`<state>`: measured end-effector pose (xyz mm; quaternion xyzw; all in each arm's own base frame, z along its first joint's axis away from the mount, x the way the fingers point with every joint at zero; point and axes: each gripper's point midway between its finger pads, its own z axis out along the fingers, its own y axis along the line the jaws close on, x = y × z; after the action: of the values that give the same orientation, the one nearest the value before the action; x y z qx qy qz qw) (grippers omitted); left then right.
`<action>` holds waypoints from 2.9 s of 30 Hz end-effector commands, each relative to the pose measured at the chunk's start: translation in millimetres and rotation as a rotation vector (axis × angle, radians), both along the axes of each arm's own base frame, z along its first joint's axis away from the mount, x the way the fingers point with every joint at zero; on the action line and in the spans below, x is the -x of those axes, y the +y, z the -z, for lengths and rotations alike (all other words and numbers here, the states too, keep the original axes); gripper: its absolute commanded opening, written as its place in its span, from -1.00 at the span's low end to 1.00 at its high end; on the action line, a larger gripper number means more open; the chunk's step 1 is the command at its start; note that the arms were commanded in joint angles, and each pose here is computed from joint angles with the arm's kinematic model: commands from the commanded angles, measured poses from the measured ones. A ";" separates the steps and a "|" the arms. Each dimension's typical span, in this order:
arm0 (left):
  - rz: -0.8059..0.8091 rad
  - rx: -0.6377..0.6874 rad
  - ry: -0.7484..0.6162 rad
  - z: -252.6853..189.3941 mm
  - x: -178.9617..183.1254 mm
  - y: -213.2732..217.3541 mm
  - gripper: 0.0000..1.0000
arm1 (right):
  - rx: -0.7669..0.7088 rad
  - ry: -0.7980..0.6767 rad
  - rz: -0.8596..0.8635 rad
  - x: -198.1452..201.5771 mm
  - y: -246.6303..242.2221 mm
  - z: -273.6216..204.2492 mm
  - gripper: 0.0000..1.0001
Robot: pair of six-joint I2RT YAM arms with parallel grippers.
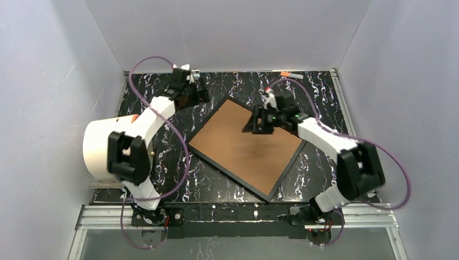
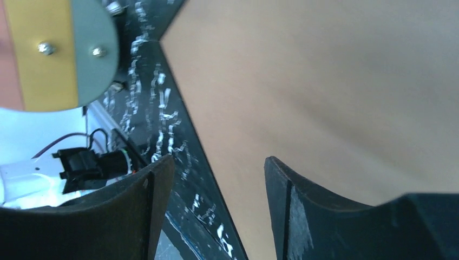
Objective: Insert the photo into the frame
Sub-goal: Install the photo frame at the center of the board.
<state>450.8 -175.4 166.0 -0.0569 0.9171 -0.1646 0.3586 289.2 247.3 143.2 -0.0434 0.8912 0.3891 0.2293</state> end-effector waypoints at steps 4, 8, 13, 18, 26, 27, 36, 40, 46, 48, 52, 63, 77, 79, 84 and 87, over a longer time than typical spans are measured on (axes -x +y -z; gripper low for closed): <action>-0.201 0.009 0.012 18.0 78.5 49.1 0.74 | -0.186 -0.045 -0.452 11.6 121.4 -10.6 0.26; -0.194 0.039 0.123 49.4 116.2 49.6 0.43 | -0.260 0.046 -0.628 26.5 168.4 1.4 -0.04; -0.243 0.025 0.223 83.4 161.6 63.8 -0.02 | -0.265 0.080 -0.739 43.9 202.0 15.1 -0.20; -0.260 0.002 0.302 109.7 192.3 72.6 -0.01 | -0.254 0.141 -0.782 65.2 210.8 34.0 -0.20; -0.143 0.130 0.300 130.0 185.7 41.7 0.14 | -0.198 0.175 -0.775 64.3 213.1 59.3 -0.32; -0.143 0.129 0.306 132.6 186.3 41.6 0.14 | -0.192 0.178 -0.775 63.5 213.5 61.9 -0.34; -0.175 0.050 0.360 151.8 201.8 57.1 -0.17 | -0.113 0.190 -0.717 53.3 210.7 88.7 -0.47; -0.175 0.030 0.371 154.8 206.0 60.7 -0.31 | -0.069 0.191 -0.705 49.9 204.6 99.7 -0.49; -0.173 0.016 0.374 156.3 208.2 63.2 -0.34 | -0.022 0.207 -0.680 41.8 193.6 114.2 -0.57; -0.173 0.016 0.376 157.1 209.3 63.5 -0.36 | -0.015 0.219 -0.679 40.0 189.8 118.8 -0.59; -0.172 0.021 0.381 159.2 211.6 63.0 -0.37 | 0.001 0.236 -0.678 37.4 186.0 124.7 -0.63; -0.171 0.016 0.389 162.7 215.0 64.3 -0.42 | 0.108 0.277 -0.596 27.8 175.3 153.4 -0.65; -0.173 0.006 0.393 164.4 216.7 66.1 -0.42 | 0.350 0.269 -0.472 9.7 145.3 191.7 -0.72; -0.173 0.004 0.396 165.2 217.0 66.2 -0.42 | 0.386 0.254 -0.451 5.6 139.6 195.5 -0.72; -0.171 0.002 0.396 164.9 215.7 66.0 -0.42 | 0.451 0.204 -0.390 -8.0 132.0 196.3 -0.72; -0.168 0.000 0.394 164.5 213.7 65.5 -0.42 | 0.417 0.169 -0.375 -16.3 138.3 175.7 -0.68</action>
<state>267.3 -131.9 29.2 -0.1795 0.9380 -0.1834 0.2331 249.3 442.8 40.5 -0.2416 0.8758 0.4168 -0.0304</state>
